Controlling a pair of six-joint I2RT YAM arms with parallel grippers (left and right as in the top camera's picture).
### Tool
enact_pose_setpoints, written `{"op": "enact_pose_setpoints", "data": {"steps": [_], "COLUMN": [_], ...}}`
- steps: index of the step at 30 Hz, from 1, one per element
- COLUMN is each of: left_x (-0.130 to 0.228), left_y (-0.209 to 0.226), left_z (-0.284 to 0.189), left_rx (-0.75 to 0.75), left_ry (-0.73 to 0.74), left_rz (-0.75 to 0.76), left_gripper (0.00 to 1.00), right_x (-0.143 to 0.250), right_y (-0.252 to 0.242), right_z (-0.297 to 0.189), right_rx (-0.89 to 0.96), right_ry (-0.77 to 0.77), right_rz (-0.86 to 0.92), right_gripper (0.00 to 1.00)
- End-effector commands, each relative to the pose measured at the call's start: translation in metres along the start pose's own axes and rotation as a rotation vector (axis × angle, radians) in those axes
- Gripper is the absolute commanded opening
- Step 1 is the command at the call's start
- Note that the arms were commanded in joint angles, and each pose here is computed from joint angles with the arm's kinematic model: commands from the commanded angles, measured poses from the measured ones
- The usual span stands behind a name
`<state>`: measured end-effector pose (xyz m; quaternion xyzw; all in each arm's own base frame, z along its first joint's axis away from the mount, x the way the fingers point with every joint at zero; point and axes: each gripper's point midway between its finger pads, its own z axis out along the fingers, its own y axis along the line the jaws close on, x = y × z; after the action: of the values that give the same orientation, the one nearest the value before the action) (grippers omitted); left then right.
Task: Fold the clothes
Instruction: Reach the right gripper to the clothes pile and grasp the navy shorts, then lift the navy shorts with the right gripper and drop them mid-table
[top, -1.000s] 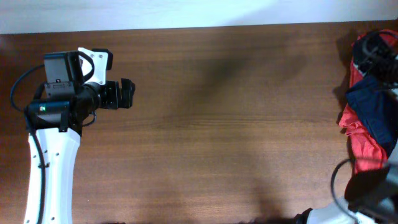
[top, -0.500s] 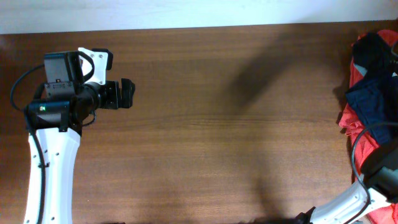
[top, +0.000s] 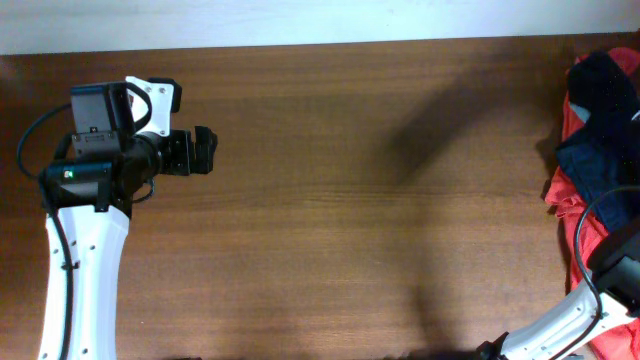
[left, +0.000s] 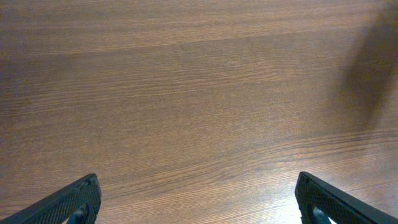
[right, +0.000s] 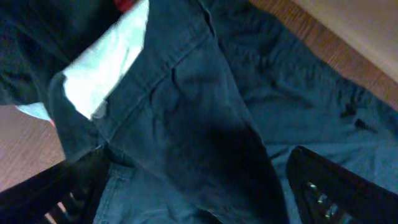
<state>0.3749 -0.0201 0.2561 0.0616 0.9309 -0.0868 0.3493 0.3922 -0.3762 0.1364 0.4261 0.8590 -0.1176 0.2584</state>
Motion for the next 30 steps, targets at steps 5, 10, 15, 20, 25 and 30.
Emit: {"op": "enact_pose_setpoints", "data": {"steps": [5, 10, 15, 20, 25, 30], "left_x": [-0.006, -0.006, -0.006, -0.006, -0.006, -0.006], "left_y": [-0.002, -0.002, -0.002, -0.002, -0.002, -0.002], "left_z": [-0.003, -0.003, -0.003, -0.003, -0.003, -0.003], "left_rx": [0.001, 0.001, 0.001, 0.001, 0.001, 0.001], "left_ry": [-0.015, -0.015, -0.015, -0.015, -0.015, -0.015], "left_rz": [-0.002, -0.002, -0.002, -0.002, -0.002, -0.002], "left_gripper": [0.99, 0.99, 0.99, 0.99, 0.99, 0.99], "right_x": [-0.003, -0.05, -0.083, -0.077, -0.018, 0.052], "right_y": [0.013, 0.042, 0.076, 0.125, 0.189, 0.235], "right_z": [-0.009, -0.092, -0.213, -0.338, -0.427, -0.412], "right_rx": [-0.097, -0.253, -0.423, -0.638, -0.866, -0.873], "right_ry": [0.011, -0.153, -0.351, -0.522, -0.564, -0.375], "right_rz": [0.029, 0.031, 0.016, -0.098, -0.32, -0.489], "right_gripper": [0.1, 0.04, 0.04, 0.04, 0.04, 0.04]}}
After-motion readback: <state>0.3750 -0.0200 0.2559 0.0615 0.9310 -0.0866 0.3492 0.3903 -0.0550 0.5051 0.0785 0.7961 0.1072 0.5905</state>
